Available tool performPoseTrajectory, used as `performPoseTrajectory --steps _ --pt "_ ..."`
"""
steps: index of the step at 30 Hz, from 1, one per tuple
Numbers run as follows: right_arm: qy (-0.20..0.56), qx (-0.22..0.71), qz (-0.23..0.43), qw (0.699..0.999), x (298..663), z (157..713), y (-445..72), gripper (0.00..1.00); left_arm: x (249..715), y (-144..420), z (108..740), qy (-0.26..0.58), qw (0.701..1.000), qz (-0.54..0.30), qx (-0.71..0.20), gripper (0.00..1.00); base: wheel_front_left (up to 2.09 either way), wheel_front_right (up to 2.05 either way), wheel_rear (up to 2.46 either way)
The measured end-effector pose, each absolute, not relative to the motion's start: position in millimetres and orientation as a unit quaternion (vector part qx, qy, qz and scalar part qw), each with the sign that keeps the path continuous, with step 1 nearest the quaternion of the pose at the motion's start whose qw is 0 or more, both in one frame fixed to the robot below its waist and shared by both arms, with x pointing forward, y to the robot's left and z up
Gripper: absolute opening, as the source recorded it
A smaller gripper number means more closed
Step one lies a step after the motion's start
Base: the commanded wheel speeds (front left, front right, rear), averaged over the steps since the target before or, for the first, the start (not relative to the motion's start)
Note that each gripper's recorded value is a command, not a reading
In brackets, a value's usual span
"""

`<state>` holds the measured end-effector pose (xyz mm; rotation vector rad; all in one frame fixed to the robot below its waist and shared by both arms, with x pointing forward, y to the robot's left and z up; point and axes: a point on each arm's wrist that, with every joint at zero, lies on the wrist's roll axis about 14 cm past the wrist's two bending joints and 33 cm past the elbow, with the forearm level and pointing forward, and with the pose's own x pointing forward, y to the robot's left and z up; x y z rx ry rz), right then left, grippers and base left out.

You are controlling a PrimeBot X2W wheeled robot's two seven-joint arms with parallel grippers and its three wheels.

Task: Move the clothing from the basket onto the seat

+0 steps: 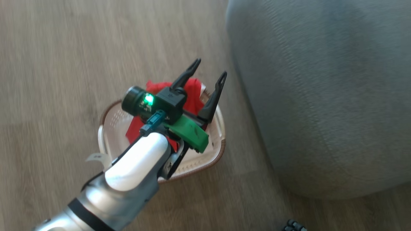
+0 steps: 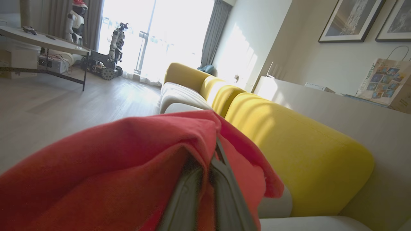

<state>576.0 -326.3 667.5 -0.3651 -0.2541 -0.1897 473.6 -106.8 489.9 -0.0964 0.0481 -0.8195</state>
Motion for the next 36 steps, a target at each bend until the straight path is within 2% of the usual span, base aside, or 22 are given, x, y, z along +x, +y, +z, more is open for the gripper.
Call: performPoseTrajectory --steps 5,13,19,24,25,26,27,28,36 --pt "-0.049 -0.175 -0.113 0.977 609 608 -348 0.00 496 -86 469 0.028 0.926 -0.373 -0.048 1.00 0.00 0.00 0.00" --pt "0.046 -0.168 -0.136 0.975 636 517 -368 0.00 517 -55 436 0.047 0.938 -0.340 -0.042 1.00 0.00 0.00 0.00" --pt "0.136 -0.152 -0.134 0.970 629 430 -360 0.00 519 -37 406 0.078 0.943 -0.321 -0.037 1.00 0.00 0.00 0.00" --pt "0.161 -0.153 -0.124 0.967 617 405 -350 0.00 519 -36 407 0.077 0.944 -0.319 -0.035 1.00 0.00 0.00 0.00" --pt "0.161 -0.153 -0.124 0.967 617 405 -350 0.16 519 -36 407 0.077 0.944 -0.319 -0.035 1.00 0.00 0.00 0.00" --pt "0.158 -0.156 -0.123 0.967 617 407 -349 0.47 519 -37 408 0.076 0.944 -0.320 -0.035 1.00 0.00 0.00 0.00" --pt "0.157 -0.157 -0.123 0.967 616 409 -350 0.89 519 -38 409 0.075 0.943 -0.321 -0.035 1.00 0.00 0.00 0.00" --pt "0.155 -0.158 -0.124 0.967 615 411 -351 1.00 519 -39 410 0.074 0.943 -0.322 -0.035 1.00 0.00 0.00 0.00" --pt "0.161 -0.167 -0.116 0.966 594 416 -351 1.00 518 -45 423 0.063 0.943 -0.325 -0.034 1.00 0.00 0.00 0.00"
